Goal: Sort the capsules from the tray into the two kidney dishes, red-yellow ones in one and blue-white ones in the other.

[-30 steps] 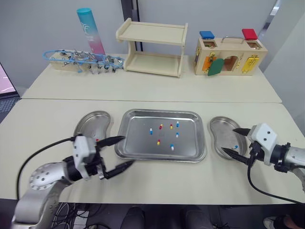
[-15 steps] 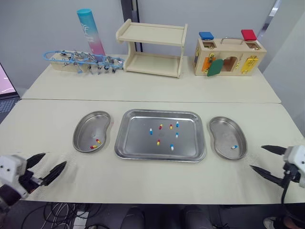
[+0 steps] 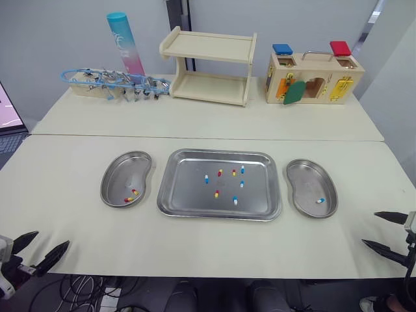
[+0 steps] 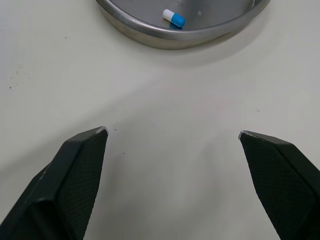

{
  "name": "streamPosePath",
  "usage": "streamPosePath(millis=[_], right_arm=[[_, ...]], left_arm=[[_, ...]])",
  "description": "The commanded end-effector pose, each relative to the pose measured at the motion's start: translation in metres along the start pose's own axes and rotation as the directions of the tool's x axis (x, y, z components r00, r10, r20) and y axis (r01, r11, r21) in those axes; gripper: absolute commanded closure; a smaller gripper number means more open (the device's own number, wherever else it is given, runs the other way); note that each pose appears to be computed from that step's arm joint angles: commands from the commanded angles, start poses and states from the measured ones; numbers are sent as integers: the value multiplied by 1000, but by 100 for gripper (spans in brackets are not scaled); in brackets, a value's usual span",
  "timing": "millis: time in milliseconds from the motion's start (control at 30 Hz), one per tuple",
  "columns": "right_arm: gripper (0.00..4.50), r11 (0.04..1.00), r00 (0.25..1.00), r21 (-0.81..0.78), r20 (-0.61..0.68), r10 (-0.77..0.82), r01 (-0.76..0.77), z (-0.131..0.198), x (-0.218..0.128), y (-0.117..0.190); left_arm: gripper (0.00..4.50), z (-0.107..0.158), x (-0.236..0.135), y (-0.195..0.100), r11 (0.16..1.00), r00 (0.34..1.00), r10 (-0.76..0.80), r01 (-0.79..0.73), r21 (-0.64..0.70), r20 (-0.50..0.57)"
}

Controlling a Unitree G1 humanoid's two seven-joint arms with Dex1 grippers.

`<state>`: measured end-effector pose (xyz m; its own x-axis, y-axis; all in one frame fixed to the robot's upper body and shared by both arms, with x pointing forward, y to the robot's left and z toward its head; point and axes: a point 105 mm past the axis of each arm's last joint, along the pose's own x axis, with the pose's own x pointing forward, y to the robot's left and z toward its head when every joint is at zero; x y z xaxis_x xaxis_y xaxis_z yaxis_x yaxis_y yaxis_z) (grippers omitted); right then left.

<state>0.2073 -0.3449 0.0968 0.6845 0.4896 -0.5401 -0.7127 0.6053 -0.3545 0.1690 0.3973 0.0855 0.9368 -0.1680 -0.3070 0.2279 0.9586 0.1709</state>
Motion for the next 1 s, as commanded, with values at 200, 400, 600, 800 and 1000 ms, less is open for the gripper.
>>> streamPosePath(millis=[200, 400, 600, 800, 1000], right_arm=[[5, 999, 1000, -29, 12, 19, -18, 7, -2, -3], [5, 999, 999, -41, 16, 30, -30, 11, -1, -5], [5, 997, 998, -63, 41, 44, -41, 20, 1, -8], [5, 992, 988, -96, 117, 98, -87, 43, 11, 3], [5, 967, 921, -139, 302, 245, -212, 96, 41, 49]], left_arm=[[0, 24, 7, -16, 998, 996, -60, 59, 26, 64], [0, 29, 13, -32, 994, 992, -110, 108, 31, 68], [0, 38, 22, -44, 985, 982, -169, 165, 55, 85], [0, 43, 28, -52, 979, 975, -199, 194, 60, 102], [0, 45, 32, -62, 970, 965, -240, 234, 60, 107]])
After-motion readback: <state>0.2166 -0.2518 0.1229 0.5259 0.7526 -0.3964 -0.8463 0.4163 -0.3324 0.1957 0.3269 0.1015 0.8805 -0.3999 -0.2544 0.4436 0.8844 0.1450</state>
